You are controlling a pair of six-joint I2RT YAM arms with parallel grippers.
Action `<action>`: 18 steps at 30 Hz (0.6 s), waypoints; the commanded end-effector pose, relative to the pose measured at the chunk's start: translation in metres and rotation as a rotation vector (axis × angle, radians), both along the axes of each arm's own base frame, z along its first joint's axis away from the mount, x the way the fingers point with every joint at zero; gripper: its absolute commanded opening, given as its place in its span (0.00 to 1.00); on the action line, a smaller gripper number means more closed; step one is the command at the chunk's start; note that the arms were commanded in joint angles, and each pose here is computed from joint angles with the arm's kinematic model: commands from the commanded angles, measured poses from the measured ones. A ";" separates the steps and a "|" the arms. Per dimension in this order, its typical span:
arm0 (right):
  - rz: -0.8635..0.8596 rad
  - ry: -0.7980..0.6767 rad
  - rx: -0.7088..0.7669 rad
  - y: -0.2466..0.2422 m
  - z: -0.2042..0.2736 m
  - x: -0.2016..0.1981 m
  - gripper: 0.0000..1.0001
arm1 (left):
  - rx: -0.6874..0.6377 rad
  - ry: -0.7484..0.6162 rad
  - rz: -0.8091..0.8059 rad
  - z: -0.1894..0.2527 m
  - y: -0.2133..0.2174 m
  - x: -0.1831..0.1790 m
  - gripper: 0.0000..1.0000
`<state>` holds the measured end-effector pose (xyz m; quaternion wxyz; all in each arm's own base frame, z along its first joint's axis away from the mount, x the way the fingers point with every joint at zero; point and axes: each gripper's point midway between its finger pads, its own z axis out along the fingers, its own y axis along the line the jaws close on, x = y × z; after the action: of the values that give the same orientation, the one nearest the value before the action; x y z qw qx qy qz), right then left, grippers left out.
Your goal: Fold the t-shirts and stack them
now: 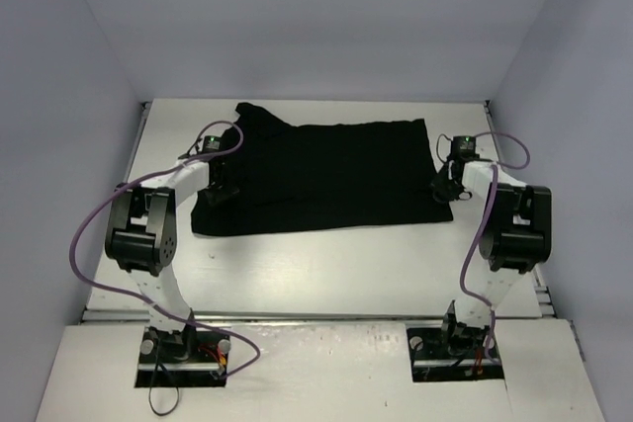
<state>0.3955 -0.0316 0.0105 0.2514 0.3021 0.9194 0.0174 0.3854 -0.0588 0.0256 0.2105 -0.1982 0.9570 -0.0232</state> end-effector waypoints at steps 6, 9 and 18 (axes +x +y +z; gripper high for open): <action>-0.098 0.016 -0.148 -0.039 0.023 -0.034 0.28 | 0.022 0.007 0.106 -0.008 0.030 -0.007 0.29; -0.020 -0.067 -0.196 -0.022 0.064 -0.017 0.31 | 0.003 -0.038 0.069 0.012 0.026 0.000 0.40; 0.537 -0.390 -0.106 0.138 0.182 0.030 0.50 | -0.059 -0.224 -0.033 0.105 0.011 -0.010 0.67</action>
<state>0.4071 0.0289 0.1266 0.3639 0.1611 0.9174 0.0054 0.3785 -0.0502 0.0606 0.2324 -0.2053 0.9490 -0.0571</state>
